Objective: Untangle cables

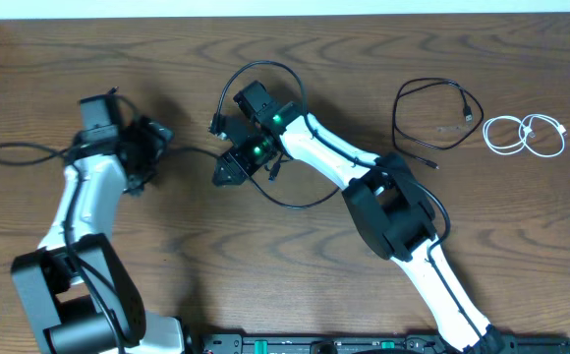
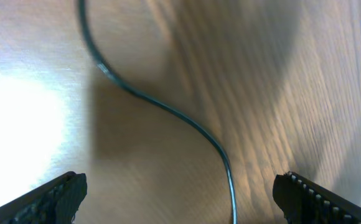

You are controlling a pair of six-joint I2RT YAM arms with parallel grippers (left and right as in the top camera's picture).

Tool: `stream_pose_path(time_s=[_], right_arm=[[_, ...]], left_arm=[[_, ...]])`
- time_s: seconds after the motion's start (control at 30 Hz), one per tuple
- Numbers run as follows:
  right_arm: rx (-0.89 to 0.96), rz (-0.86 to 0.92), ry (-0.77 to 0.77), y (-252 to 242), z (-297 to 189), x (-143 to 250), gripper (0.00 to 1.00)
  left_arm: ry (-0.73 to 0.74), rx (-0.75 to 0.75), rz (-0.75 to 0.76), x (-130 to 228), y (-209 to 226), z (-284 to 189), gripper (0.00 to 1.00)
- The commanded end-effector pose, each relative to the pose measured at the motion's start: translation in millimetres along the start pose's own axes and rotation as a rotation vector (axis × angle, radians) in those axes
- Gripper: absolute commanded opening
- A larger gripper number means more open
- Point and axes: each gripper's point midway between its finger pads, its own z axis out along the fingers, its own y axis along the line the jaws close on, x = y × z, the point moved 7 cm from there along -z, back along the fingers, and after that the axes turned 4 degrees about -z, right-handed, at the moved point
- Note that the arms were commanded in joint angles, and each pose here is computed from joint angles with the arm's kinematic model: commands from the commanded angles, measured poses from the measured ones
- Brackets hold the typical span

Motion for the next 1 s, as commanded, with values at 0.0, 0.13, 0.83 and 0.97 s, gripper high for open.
stream_pose_path(time_s=[0.0,0.13,0.83,0.97], right_arm=[[-0.175,0.173,0.117,-32.1,49.0,56.8,0.54],[-0.254,0.226,0.088,-37.9,42.6,56.0,0.3],[-0.273,0.211,0.051,-39.0,21.0,43.9,0.01],[-0.301,0.031,-0.041,-13.0,-18.9,12.1,0.01]], left_arm=[[0.067,0.027,-0.099,-10.0,17.5,-5.5,1.0],[0.061,0.002,-0.151,-19.8,32.5,-8.3,0.99],[0.067,-0.013,-0.167,-20.9,37.8,-9.2,1.0],[0.067,-0.013,-0.167,-20.9,37.8,-9.2,1.0]])
